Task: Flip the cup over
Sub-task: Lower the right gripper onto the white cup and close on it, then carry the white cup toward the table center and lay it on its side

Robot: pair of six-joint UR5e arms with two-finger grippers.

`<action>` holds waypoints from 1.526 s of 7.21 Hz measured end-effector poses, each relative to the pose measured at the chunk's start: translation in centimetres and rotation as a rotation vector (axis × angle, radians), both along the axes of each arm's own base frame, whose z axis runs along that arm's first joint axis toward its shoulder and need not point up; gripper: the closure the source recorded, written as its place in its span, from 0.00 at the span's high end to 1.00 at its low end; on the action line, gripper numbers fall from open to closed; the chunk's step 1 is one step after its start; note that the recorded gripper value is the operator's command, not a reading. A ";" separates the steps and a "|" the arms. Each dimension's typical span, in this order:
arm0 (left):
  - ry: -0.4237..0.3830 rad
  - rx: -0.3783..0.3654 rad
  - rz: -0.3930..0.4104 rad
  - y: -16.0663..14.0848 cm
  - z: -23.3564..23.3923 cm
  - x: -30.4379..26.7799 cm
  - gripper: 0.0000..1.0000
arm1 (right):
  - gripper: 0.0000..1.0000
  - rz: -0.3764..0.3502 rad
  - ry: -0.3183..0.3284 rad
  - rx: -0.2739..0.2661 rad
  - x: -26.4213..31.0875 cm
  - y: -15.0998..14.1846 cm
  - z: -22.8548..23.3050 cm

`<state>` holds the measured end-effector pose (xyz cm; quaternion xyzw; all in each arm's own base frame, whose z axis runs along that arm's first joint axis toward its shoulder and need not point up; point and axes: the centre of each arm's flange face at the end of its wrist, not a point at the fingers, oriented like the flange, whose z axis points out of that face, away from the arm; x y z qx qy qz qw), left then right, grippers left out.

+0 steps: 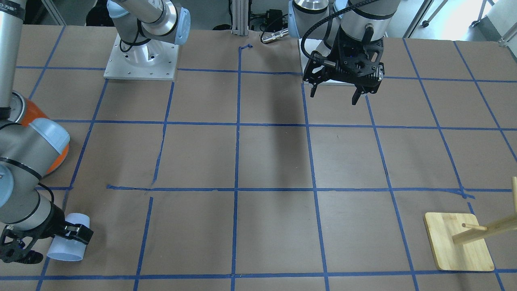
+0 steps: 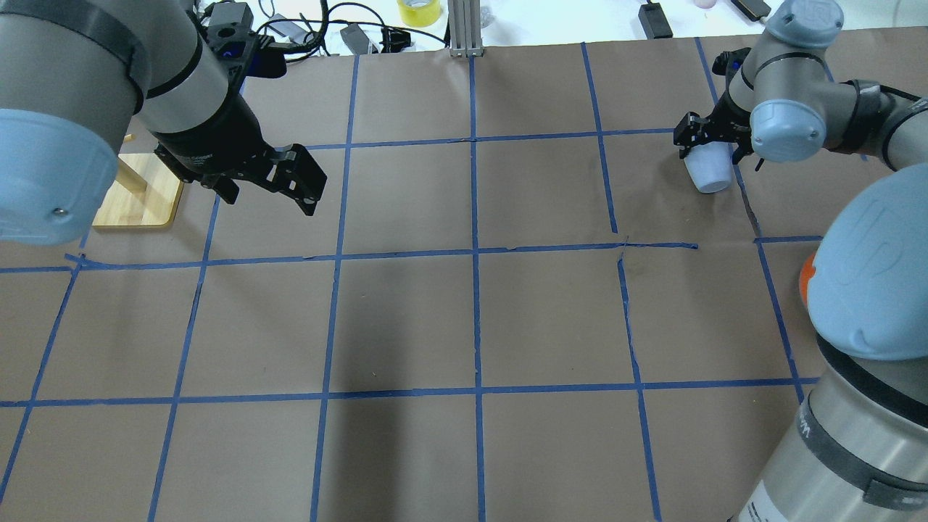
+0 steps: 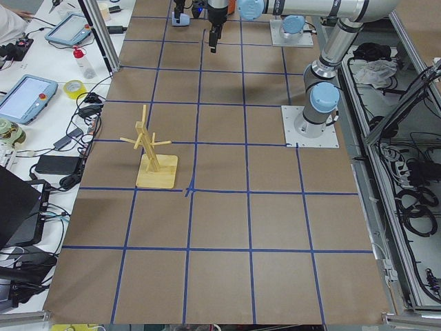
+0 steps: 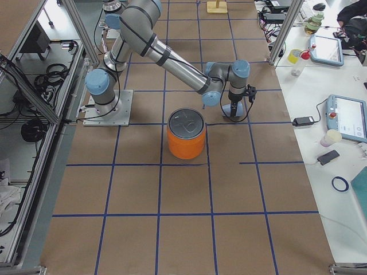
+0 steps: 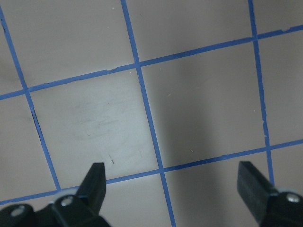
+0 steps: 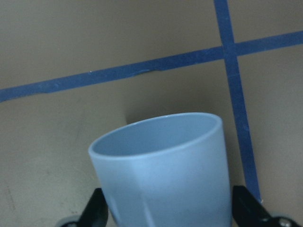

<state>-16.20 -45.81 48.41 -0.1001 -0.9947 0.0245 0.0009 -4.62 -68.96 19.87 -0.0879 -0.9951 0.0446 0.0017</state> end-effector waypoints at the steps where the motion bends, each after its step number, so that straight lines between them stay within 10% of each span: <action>1: -0.001 0.000 0.001 0.0 0.0 0.0 1.00 | 0.65 0.002 0.002 0.005 0.0 0.0 -0.4; 5: -0.001 -0.001 0.001 0.0 0.0 0.0 1.00 | 0.57 0.084 0.045 0.009 3.3 -0.2 0.6; 7: -0.001 -0.002 0.001 0.0 0.1 0.0 1.00 | 0.58 0.347 0.151 0.018 13.2 0.5 1.6; 11: 0.001 -0.018 0.009 0.1 0.8 0.5 1.00 | 0.54 0.854 0.166 0.011 28.8 3.0 3.7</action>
